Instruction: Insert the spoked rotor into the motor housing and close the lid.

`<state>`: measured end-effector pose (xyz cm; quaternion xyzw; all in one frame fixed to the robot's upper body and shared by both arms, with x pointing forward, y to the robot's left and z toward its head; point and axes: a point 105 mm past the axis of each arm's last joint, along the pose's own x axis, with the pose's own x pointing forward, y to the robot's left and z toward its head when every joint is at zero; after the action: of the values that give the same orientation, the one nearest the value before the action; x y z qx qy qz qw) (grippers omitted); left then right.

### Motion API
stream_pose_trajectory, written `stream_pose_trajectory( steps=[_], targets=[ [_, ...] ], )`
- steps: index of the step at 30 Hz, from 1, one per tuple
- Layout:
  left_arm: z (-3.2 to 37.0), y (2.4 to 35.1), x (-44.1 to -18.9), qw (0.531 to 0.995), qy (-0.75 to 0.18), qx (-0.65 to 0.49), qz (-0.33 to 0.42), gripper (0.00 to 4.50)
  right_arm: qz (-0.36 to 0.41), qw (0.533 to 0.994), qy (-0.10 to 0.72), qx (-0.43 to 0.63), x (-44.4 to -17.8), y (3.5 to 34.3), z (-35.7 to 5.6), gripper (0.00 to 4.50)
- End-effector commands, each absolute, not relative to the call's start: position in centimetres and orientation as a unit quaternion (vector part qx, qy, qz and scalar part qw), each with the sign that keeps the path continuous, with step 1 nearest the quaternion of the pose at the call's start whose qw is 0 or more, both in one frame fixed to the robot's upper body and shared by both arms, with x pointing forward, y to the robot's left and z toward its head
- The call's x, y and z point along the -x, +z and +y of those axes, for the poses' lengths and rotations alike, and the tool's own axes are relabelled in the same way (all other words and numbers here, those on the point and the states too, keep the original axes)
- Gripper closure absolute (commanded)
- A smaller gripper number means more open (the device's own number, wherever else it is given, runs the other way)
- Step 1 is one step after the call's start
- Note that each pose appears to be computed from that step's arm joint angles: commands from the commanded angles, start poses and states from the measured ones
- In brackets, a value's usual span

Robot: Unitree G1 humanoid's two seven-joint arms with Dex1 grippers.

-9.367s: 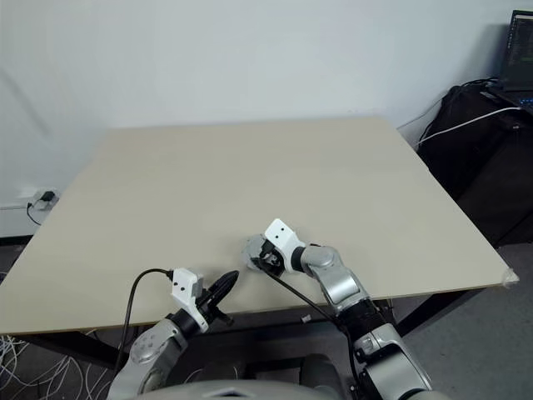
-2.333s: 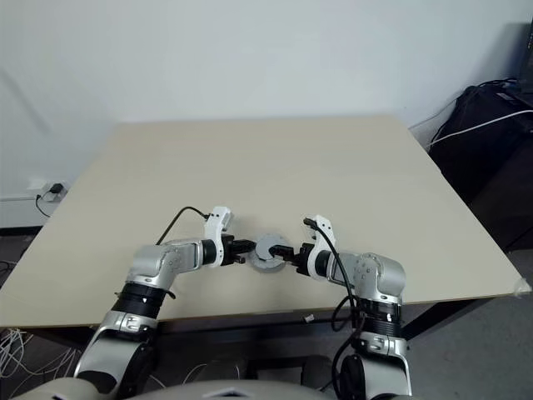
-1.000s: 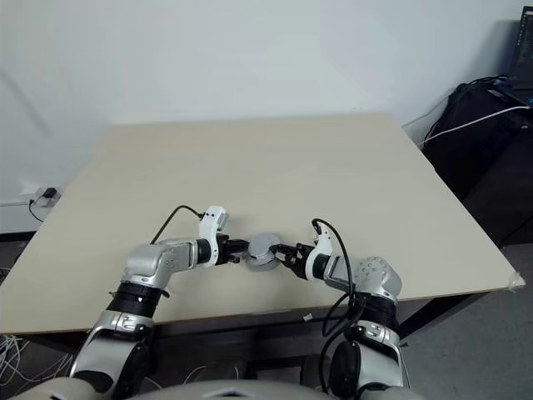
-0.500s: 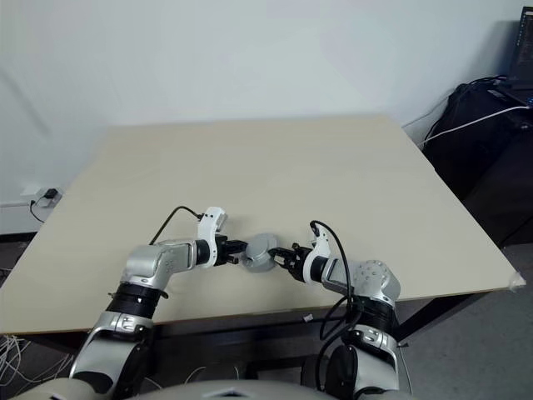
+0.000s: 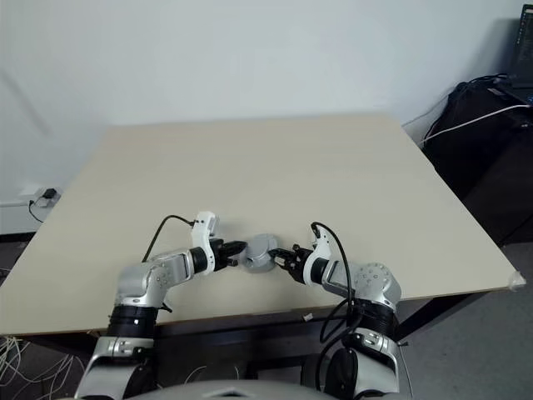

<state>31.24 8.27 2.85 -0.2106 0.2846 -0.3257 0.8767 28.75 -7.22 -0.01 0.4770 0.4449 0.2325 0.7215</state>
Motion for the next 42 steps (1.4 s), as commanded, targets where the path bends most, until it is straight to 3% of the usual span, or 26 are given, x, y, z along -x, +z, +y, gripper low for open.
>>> stream_pose_trajectory(
  steps=[1, 6, 17, 29, 32, 42],
  targets=[
    [8.3, 7.6, -31.5, 0.886, -0.342, 0.252, 0.184, 4.5, 0.444, 0.727, 0.226, -0.472, -28.8, 0.0, -7.4, 3.21],
    [9.6, 9.9, -29.9, 0.864, -0.325, 0.37, 0.108, 4.5, 0.436, 0.726, 0.229, -0.48, -28.9, 0.2, -7.4, 3.21],
    [12.2, 4.1, -22.6, 0.771, -0.225, 0.579, 0.14, 4.5, 0.343, 0.703, 0.313, -0.538, -29.6, 4.8, -5.9, 3.21],
    [12.8, 2.9, -20.7, 0.701, -0.147, 0.694, 0.069, 4.5, 0.32, 0.678, 0.356, -0.558, -29.7, 6.9, -3.9, 3.21],
    [12.1, 2.9, -20.5, 0.682, -0.154, 0.711, 0.069, 3.89, 0.326, 0.672, 0.369, -0.553, -29.4, 7.2, -3.2, 3.21],
    [11.5, 4.2, -21.3, 0.668, -0.192, 0.717, 0.047, 0.63, 0.347, 0.656, 0.391, -0.545, -28.4, 7.4, -1.6, 3.21]
  ],
)
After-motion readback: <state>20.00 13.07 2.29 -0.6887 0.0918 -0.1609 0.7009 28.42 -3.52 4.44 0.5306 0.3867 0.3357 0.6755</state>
